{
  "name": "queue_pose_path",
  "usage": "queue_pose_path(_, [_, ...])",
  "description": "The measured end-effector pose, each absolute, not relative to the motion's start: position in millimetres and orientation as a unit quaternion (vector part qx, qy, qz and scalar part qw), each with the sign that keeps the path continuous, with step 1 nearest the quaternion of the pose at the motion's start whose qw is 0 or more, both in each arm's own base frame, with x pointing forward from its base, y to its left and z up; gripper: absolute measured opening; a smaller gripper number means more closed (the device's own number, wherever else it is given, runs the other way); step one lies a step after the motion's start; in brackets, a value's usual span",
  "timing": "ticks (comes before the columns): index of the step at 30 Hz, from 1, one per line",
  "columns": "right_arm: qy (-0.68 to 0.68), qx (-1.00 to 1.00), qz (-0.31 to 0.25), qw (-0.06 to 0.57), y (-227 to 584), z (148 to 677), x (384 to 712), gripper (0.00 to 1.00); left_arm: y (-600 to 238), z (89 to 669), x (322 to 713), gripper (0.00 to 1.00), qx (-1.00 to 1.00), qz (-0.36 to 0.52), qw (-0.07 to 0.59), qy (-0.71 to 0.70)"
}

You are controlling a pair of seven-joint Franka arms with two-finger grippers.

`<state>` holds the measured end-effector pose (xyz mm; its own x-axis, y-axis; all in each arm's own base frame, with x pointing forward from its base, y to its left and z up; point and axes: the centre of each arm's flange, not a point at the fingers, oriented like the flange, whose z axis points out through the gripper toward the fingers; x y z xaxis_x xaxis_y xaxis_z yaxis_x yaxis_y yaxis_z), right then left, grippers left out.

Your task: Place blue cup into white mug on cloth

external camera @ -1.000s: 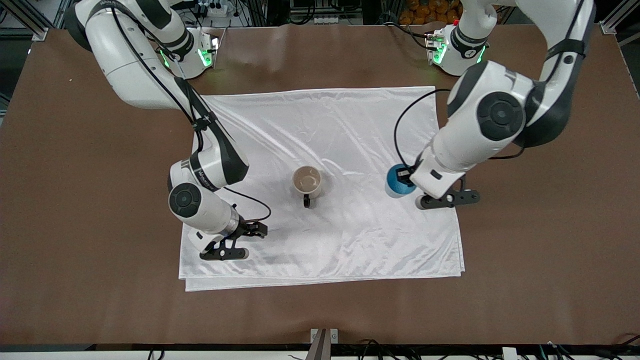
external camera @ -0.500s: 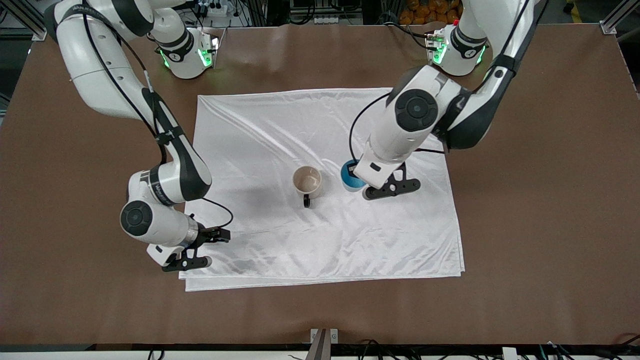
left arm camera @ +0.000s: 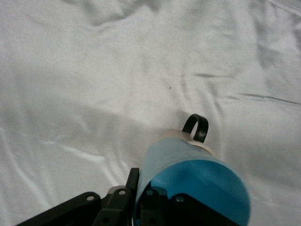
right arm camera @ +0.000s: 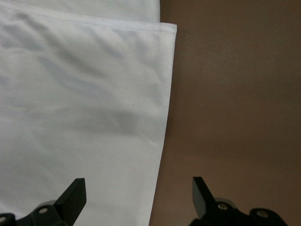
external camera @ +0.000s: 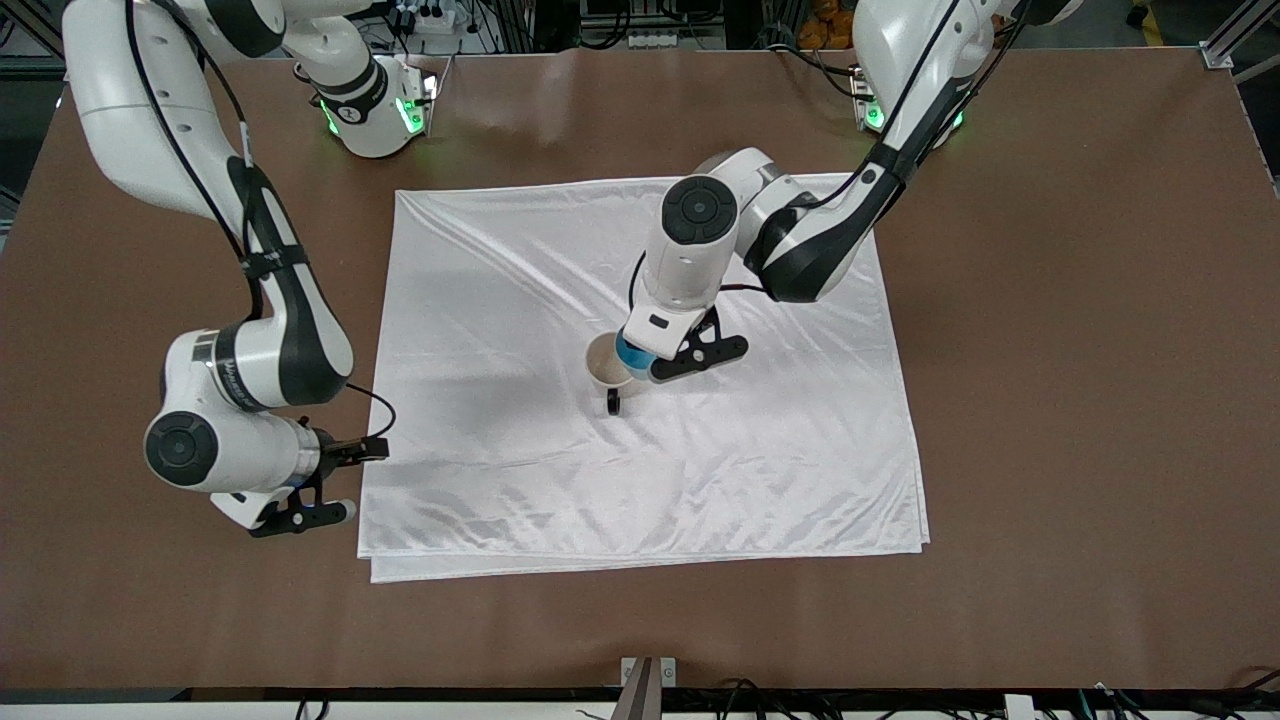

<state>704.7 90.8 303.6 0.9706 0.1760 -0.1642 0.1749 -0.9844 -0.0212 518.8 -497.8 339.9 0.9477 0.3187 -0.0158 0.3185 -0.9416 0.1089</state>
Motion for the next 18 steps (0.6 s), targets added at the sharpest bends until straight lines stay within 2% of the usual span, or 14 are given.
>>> queue_pose_path(7, [-0.056,-0.995,0.086,-0.004,88.4,360.7,690.1,1.0,-514.7,326.1,511.6,0.04,0.983,0.006,0.058,0.175])
queue_pose_path(18, [-0.049,-0.993,0.103,-0.01,88.6,370.1,658.5,1.0,-539.0,293.6,495.0,0.04,0.984,0.028,0.04,0.172])
